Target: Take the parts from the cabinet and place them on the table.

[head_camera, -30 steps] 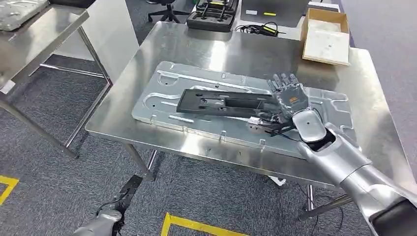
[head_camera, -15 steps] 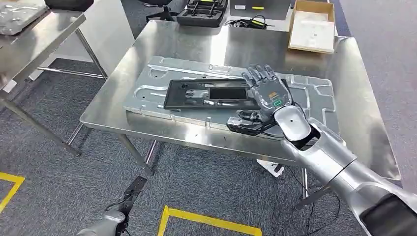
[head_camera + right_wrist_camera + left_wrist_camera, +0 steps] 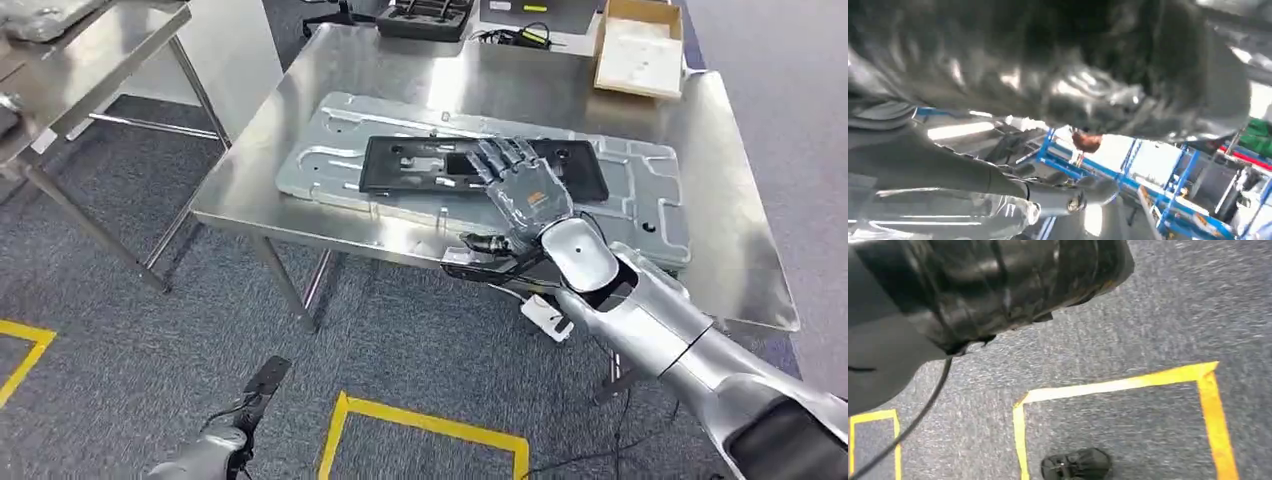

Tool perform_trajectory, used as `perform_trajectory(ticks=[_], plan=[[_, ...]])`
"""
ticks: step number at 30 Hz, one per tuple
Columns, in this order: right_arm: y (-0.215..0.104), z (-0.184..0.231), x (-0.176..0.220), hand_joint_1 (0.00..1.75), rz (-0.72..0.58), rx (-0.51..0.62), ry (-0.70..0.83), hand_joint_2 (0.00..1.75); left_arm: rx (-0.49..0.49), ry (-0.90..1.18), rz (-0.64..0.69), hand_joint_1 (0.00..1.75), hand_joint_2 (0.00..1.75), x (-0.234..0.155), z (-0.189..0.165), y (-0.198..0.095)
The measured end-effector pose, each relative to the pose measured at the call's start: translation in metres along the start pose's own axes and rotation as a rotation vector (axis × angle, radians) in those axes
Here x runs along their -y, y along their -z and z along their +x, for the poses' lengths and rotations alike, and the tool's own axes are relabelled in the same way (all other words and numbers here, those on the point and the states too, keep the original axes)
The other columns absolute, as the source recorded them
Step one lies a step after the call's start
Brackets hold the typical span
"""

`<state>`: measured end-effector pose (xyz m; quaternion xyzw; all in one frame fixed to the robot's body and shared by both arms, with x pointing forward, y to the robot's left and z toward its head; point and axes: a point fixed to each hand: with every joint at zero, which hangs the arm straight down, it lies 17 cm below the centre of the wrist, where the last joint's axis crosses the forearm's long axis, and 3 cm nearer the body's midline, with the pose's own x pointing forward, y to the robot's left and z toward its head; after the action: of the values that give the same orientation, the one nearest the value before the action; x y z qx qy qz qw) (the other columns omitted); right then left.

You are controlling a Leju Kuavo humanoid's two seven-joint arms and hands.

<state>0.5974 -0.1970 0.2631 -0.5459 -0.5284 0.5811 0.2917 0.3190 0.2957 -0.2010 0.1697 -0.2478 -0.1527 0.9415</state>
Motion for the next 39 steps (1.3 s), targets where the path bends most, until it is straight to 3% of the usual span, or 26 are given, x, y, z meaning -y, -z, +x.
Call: perform_trajectory(ticks=[10, 19, 24, 33, 39], plan=[[-0.008, 0.018, -0.002, 0.0, -0.016, 0.022, 0.116, 0.0, -0.006, 0.002, -0.008, 0.0, 0.0, 0.002, -0.005, 0.0], [-0.034, 0.035, 0.007, 0.0, -0.162, 0.017, 0.427, 0.0, 0.01, 0.026, -0.02, 0.0, 0.0, 0.005, -0.003, -0.001], [-0.055, 0.029, 0.009, 0.0, -0.269, -0.032, 0.713, 0.0, 0.03, 0.021, -0.015, 0.0, 0.0, 0.006, 0.002, -0.002], [-0.104, 0.038, -0.083, 0.0, -0.158, -0.185, 1.197, 0.0, 0.045, 0.04, -0.027, 0.0, 0.0, 0.021, 0.005, -0.006], [-0.139, 0.039, -0.162, 0.0, -0.069, -0.384, 1.425, 0.0, 0.035, 0.047, -0.036, 0.0, 0.0, 0.023, 0.006, -0.006]])
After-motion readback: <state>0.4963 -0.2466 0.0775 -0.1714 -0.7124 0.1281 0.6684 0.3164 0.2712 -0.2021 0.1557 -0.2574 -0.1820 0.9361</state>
